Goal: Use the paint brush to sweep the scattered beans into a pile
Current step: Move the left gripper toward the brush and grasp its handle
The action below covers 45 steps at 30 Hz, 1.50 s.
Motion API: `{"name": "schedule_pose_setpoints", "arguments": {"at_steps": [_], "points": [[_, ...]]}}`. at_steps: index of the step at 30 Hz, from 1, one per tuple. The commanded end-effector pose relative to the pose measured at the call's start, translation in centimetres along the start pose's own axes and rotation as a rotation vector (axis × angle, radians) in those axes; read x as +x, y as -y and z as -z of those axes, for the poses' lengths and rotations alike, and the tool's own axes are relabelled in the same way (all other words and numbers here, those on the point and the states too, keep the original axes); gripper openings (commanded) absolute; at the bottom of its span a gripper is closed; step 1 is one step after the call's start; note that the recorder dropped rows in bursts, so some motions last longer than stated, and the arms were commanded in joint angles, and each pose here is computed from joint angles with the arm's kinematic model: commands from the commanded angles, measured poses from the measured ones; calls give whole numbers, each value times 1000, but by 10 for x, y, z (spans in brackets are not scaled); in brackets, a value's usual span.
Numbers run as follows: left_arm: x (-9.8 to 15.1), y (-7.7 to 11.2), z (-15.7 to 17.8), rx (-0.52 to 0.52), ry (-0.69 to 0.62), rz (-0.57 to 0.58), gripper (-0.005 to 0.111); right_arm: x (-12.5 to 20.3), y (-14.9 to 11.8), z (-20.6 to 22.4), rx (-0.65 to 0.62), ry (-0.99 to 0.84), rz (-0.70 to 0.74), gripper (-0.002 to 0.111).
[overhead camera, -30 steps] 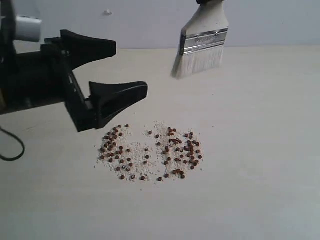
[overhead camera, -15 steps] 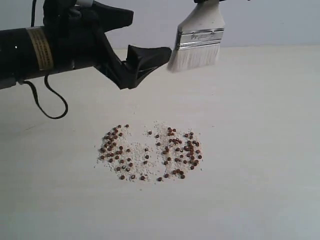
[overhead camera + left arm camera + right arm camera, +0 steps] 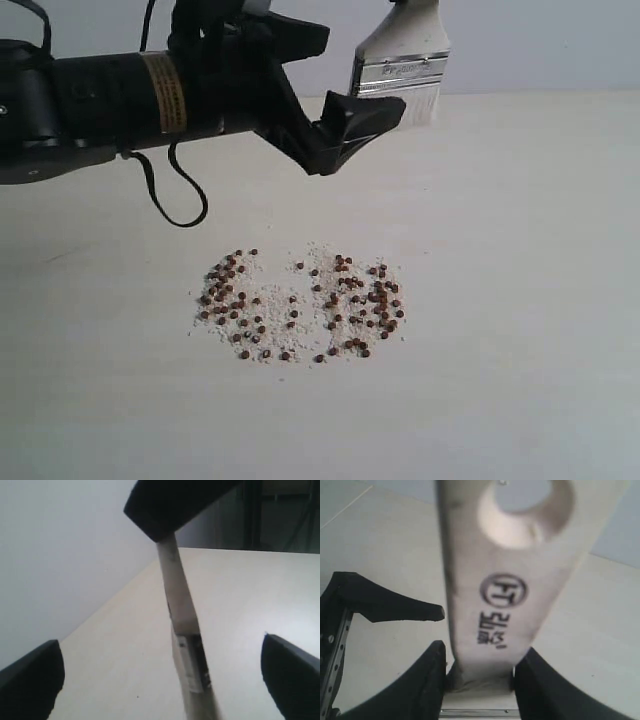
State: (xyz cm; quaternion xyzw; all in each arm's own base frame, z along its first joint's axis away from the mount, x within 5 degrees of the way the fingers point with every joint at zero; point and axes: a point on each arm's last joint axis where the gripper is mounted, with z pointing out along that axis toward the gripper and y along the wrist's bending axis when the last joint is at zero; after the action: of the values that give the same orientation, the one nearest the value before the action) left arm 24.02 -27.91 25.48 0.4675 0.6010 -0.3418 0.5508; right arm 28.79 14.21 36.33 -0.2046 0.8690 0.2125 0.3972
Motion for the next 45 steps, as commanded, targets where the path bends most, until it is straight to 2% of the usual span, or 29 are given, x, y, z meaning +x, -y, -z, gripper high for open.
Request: {"name": "schedule_pose_setpoints", "arguments": {"at_steps": [1,4,12,24,30,31,32,34,35,36,38,43,45], "points": [[-6,-4,-7,-28,29,77,104,-2,0,0,12,23,10,0],[-5,-2,-9,-22,23,121,104,-2,1,0,14,31,10,0],[-9,17,-18,21,32,106,104,-2,1,0,14,31,10,0],[-13,14,-18,-2,46,157,104,-1,0,0,8,20,4,0],[-5,11,-23,-28,43,220,101,-1,-1,0,0,20,-6,0],[-5,11,-24,-29,42,222,97,-2,-1,0,-2,21,-8,0],[-4,11,-24,-31,37,223,82,-2,-1,0,-2,21,-8,0],[-4,11,-24,-30,38,223,62,-1,-1,0,-2,19,-8,0],[-4,11,-24,-29,40,223,49,-1,-1,0,-3,17,-8,0],[-4,11,-24,-24,37,203,25,-1,-1,0,-3,15,-6,0],[-3,12,-24,-19,29,175,1,0,-1,0,-5,10,-6,0],[-2,13,-24,-11,15,175,0,0,-1,0,-6,7,4,2],[0,12,-24,-16,-3,175,0,0,-1,0,-7,4,27,25]]}}
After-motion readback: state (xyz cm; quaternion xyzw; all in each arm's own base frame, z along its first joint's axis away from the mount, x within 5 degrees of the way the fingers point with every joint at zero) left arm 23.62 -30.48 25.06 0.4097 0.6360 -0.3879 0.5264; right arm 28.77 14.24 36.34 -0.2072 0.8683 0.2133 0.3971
